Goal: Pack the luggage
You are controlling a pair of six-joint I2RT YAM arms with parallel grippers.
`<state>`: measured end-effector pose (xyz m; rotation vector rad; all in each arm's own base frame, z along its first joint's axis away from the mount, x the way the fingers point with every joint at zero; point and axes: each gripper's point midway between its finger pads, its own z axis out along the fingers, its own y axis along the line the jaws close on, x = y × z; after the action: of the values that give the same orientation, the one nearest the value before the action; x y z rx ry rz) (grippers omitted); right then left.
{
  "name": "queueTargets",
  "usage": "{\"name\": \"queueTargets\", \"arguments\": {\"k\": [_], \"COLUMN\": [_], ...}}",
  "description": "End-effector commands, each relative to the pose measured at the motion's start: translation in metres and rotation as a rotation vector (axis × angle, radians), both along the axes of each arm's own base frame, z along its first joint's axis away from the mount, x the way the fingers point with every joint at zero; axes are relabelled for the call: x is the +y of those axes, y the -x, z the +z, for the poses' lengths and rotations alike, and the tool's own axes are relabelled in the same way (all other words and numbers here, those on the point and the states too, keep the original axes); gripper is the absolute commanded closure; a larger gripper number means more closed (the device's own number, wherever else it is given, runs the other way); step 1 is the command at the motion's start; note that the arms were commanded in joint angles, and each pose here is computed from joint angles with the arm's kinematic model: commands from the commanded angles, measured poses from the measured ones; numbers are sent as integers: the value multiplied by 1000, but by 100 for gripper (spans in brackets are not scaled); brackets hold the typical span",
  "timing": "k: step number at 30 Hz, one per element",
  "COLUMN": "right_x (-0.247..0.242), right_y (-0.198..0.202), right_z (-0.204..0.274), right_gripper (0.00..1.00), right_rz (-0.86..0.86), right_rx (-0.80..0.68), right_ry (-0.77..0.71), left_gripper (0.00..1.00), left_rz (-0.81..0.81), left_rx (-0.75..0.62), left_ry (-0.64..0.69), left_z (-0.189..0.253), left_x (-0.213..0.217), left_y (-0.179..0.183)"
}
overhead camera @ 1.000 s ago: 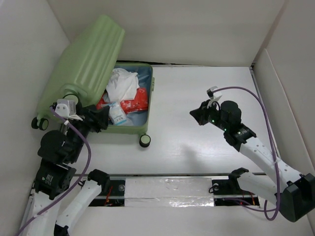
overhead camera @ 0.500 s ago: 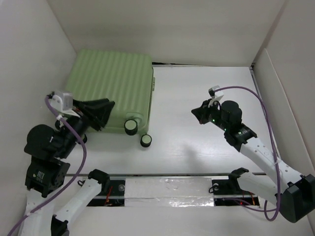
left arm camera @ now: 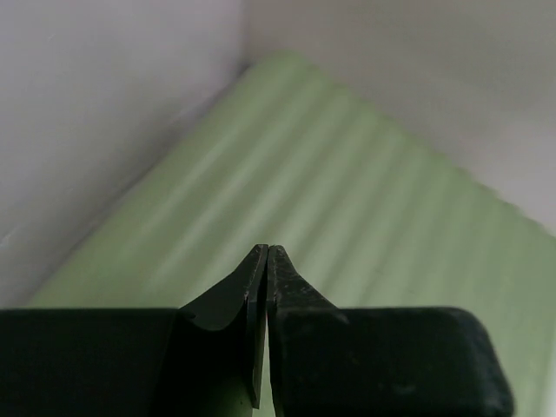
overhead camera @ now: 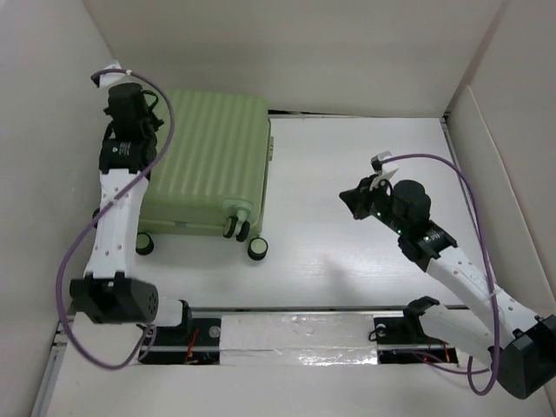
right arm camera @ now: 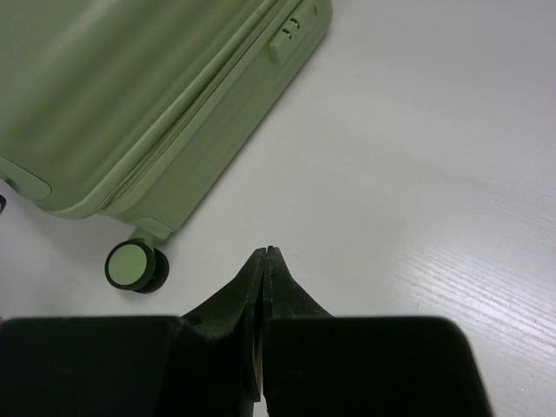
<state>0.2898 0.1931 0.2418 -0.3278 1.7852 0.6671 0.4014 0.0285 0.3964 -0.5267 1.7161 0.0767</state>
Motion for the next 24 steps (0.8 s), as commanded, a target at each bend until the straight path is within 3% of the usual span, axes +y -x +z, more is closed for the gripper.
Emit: {"name": "queueTargets", "arguments": {"k": [1,6,13,16,19,24], "right_x": [3,9,16,26,63,65], "right_y": [-3,3,-1,-14,-24,-48], "right_z": [20,20,14,24,31,24], "right_gripper": [100,100,100,99,93,88], "right_rz": [1,18,20,-9,69,-14], "right_rx": [-53,-56,-40,-17,6,-14], "right_ry": [6,5,17,-47,-21,3], "left_gripper": [100,100,100,100,100,100], "left_rz": [128,288,406,374,382,316], "left_rx": [31,89,374,458,597,693], "left_ry": [39,77,45,60,59,95], "left_z": [-8,-36,-123,-165,-205,-239], "left_x": [64,133,189,185,191,189], "left_y": [-8,-26,-48,-51,-43,-42]}}
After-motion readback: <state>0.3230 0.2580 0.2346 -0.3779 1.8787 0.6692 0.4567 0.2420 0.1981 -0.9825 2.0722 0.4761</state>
